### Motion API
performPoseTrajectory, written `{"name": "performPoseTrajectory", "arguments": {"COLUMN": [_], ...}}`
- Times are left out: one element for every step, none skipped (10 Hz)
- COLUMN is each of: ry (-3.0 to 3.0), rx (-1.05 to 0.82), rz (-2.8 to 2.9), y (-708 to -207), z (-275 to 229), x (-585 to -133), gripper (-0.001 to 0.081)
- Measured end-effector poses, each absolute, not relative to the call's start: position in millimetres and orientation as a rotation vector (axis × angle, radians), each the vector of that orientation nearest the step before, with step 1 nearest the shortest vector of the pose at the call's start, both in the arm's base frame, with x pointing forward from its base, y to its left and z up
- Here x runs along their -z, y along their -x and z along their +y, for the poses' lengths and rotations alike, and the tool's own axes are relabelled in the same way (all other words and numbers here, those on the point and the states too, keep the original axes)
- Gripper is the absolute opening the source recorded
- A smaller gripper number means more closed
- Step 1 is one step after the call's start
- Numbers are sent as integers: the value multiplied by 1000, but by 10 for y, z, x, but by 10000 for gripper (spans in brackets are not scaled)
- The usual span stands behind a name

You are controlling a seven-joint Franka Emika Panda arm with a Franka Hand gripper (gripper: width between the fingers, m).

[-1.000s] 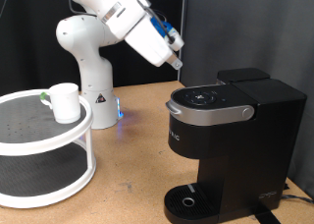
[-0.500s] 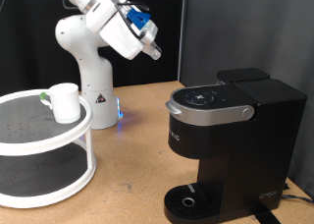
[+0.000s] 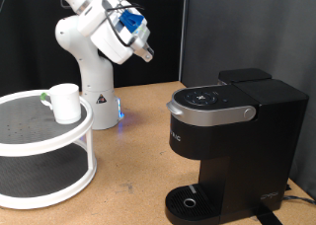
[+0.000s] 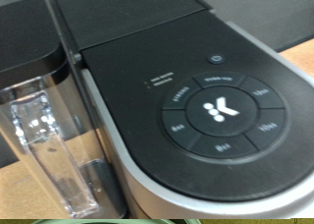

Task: Make a cup of coffee with the keurig machine

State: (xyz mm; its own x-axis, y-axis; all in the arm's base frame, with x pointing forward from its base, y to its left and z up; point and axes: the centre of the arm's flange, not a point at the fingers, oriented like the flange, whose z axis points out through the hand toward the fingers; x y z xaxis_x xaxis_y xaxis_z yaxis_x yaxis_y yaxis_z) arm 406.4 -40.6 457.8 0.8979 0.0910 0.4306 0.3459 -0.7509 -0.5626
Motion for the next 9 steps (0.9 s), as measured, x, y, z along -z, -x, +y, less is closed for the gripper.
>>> {"name": "performPoseTrajectory", "arguments": {"ry": [2396,2399,2409,2416,2417,2412,2406,2407,2401], "rx": [540,580,595,602,610,618,627,625,536], "rz": [-293,-280,-291,-303,-309,-308,-308,-308,-365], "y": [-4013,-3952,-3878,-3809,-3749,-3702,-3663,-3666,-3632], "z": [-459,-497,-517,-534,-547,-552,-553,-553,-518], "x": [-4601,-4624,-4633,-4639,-4643,-4651,-4663,-4656,-4621], "gripper": [1,1,1,1,1,1,1,1,1]}}
